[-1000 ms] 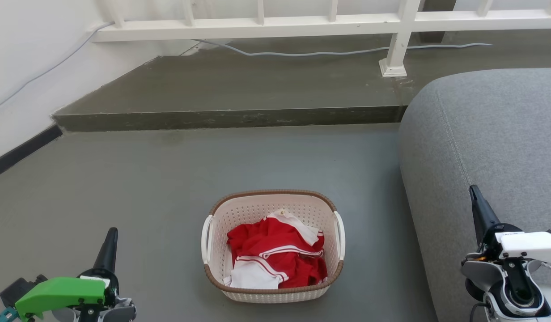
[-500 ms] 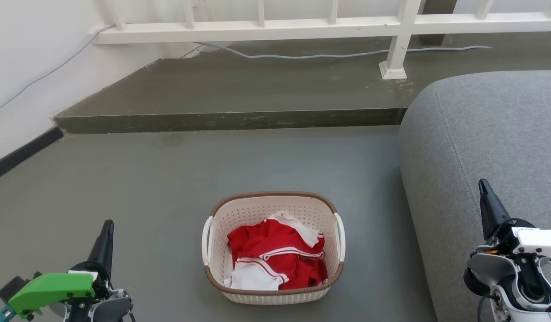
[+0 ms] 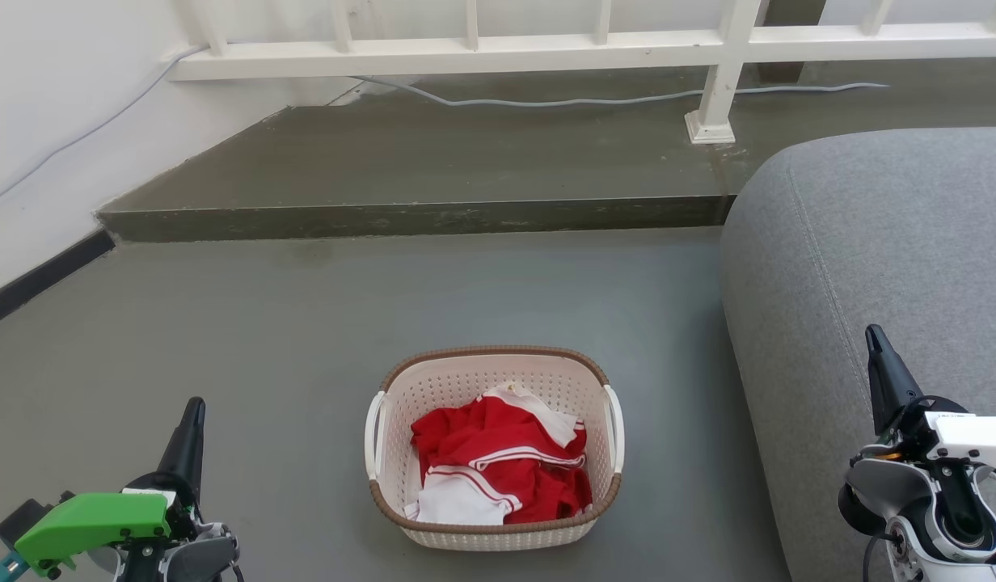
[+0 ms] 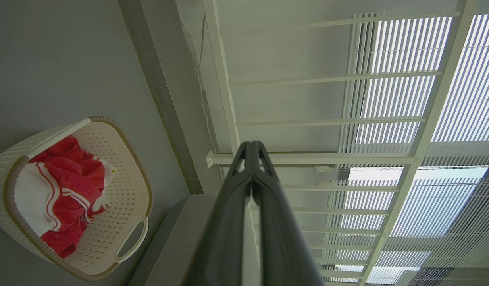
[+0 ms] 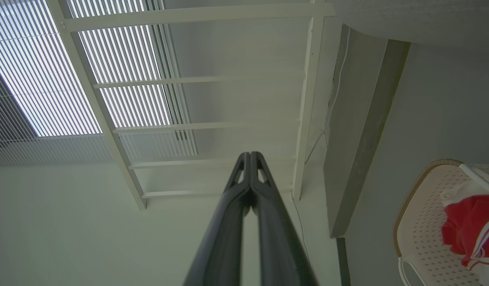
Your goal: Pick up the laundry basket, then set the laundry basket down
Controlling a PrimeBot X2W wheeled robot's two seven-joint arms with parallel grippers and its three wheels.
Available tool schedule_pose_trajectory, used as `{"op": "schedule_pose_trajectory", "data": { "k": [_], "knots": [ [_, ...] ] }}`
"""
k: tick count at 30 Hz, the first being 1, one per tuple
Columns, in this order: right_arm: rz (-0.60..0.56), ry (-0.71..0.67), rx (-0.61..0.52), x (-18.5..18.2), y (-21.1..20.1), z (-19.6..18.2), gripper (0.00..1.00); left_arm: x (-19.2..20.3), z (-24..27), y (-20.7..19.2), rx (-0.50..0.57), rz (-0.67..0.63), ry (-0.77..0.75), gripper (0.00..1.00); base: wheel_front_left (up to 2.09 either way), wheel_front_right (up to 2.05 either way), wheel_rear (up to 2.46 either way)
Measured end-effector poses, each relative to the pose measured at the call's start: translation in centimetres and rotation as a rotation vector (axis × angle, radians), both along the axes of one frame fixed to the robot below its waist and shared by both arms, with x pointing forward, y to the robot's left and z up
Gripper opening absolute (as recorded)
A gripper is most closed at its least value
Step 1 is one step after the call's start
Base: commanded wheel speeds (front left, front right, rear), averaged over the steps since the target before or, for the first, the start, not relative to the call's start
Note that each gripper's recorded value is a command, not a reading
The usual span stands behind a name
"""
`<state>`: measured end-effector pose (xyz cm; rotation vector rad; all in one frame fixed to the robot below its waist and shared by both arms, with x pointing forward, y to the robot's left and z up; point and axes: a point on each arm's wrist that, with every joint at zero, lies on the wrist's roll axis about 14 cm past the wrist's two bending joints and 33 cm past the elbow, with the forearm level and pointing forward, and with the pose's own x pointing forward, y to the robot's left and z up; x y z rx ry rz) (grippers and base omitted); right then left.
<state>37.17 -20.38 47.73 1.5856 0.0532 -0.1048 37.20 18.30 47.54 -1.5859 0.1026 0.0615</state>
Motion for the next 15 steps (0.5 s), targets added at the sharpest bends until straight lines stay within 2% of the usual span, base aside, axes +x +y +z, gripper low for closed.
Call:
{"op": "schedule_pose_trajectory", "data": {
  "k": [15],
  "knots": [
    [0.001,-0.002,0.001,0.21,-0.02,0.07,0.00,-0.05,-0.19,0.10,0.000,0.001,0.003,0.00,0.00,0.00,0.00]
  ]
}}
